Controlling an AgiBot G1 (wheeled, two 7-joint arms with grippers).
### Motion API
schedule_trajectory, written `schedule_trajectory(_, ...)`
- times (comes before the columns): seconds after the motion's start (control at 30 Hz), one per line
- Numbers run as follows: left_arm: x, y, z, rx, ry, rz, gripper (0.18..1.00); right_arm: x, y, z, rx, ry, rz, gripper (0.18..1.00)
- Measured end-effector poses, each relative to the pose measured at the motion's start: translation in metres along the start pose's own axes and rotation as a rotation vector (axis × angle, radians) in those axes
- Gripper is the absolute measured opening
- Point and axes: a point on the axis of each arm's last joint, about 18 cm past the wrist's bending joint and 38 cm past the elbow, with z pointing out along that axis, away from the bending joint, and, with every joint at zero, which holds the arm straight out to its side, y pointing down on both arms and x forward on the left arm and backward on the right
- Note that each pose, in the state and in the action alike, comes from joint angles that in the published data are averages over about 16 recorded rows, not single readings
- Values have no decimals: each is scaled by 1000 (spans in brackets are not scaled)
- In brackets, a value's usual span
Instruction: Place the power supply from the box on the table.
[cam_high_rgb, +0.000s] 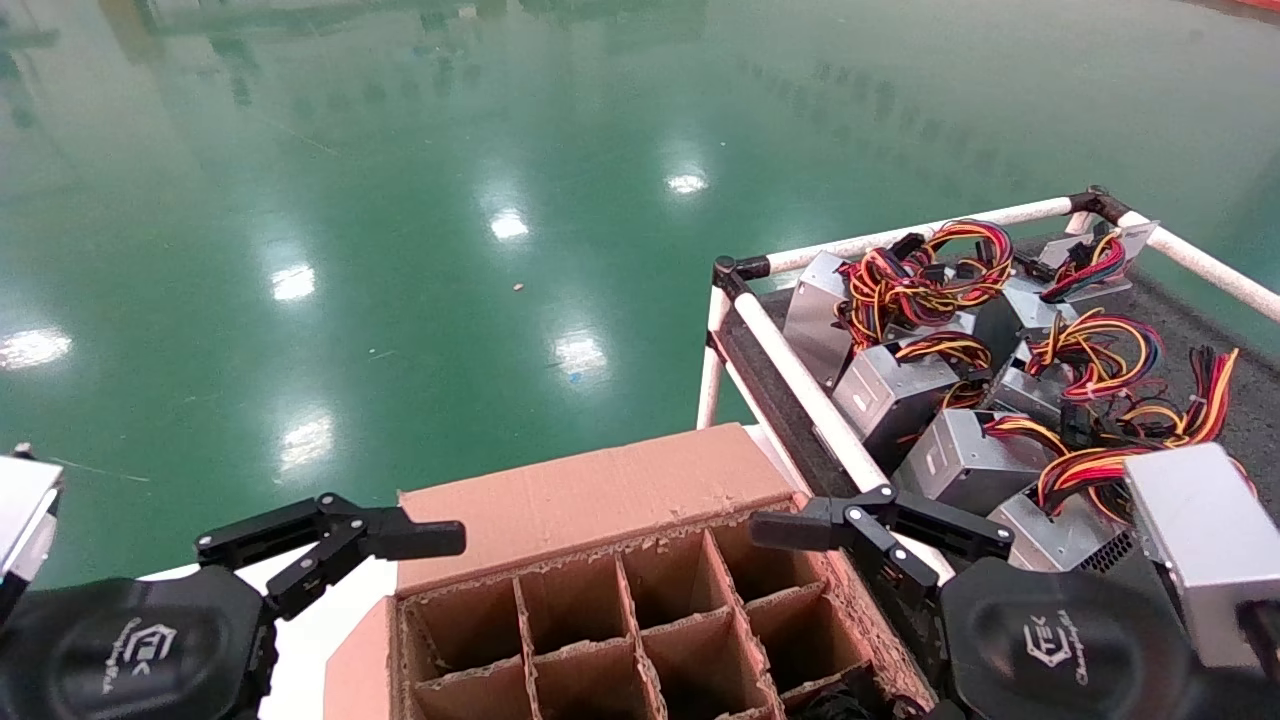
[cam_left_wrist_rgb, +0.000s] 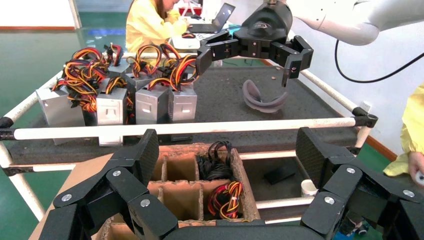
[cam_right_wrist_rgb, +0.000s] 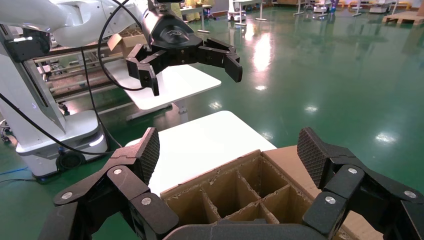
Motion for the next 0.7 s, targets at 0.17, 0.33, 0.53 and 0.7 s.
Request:
schedule_trajectory(0.17,0,0,0,0,0,0,1000,0,0,0,0,0,0,1000)
schedule_trajectory(0.33,0,0,0,0,0,0,1000,0,0,0,0,0,0,1000)
schedule_trajectory(0.53,0,0,0,0,0,0,1000,0,0,0,0,0,0,1000)
schedule_trajectory(0.7,0,0,0,0,0,0,1000,0,0,0,0,0,0,1000)
